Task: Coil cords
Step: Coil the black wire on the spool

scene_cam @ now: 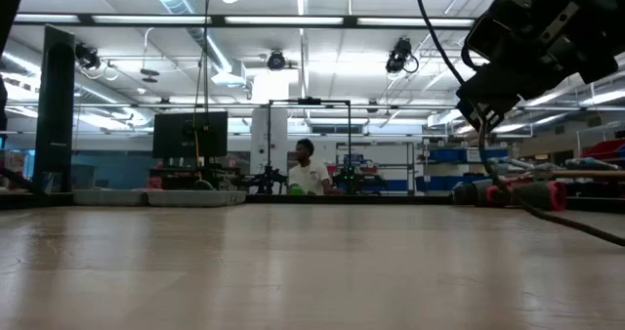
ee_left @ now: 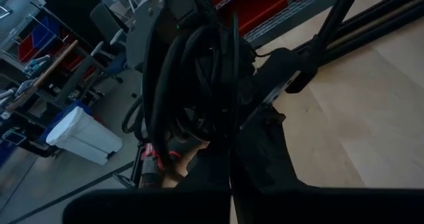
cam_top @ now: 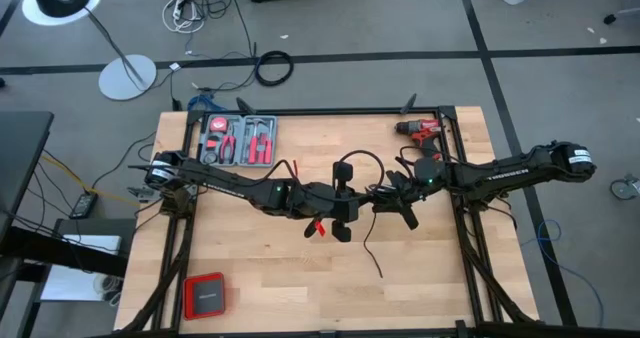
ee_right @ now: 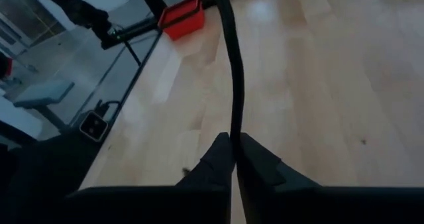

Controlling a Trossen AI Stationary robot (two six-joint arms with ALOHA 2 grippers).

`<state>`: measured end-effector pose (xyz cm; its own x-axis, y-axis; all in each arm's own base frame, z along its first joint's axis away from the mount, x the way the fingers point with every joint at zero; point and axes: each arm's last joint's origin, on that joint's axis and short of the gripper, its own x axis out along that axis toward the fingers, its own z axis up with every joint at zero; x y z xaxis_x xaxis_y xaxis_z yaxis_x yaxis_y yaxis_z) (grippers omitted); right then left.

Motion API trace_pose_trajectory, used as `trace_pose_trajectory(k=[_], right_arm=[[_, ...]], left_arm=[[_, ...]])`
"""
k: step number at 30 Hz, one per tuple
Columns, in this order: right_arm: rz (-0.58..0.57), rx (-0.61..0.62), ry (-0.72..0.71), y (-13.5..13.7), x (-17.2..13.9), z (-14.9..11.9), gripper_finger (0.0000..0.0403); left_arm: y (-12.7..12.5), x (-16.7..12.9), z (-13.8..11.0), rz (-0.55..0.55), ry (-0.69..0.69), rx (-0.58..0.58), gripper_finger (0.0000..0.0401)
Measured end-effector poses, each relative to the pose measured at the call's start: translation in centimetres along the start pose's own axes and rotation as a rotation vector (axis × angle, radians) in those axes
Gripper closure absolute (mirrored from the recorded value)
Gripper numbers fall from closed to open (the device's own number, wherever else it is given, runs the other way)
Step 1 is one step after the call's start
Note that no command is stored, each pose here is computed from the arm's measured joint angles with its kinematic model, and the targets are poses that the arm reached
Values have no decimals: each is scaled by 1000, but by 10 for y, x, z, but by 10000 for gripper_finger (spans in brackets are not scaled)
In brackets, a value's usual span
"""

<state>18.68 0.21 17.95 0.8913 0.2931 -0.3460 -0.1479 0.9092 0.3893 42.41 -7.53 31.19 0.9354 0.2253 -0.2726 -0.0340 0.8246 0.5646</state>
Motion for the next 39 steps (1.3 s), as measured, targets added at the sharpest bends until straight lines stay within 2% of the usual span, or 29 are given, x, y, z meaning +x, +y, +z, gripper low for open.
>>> trace_pose_trajectory(k=[11,19,26,33,39], right_arm=[[4,0,172,10,3,-19,400],[-119,-1,286,10,0,-33,401],[-162,-90,252,16,-6,-31,401],[-272,-137,275,16,-20,-34,401],[-286,-197,177,19,-31,-25,401]], left_arm=[[-2,0,-3,9,36,-6,401],[4,-18,2,-15,74,-63,401],[2,-28,-3,-55,167,-125,401],[-3,-31,-9,-82,237,-159,401],[-7,-33,-15,-133,300,-187,401]])
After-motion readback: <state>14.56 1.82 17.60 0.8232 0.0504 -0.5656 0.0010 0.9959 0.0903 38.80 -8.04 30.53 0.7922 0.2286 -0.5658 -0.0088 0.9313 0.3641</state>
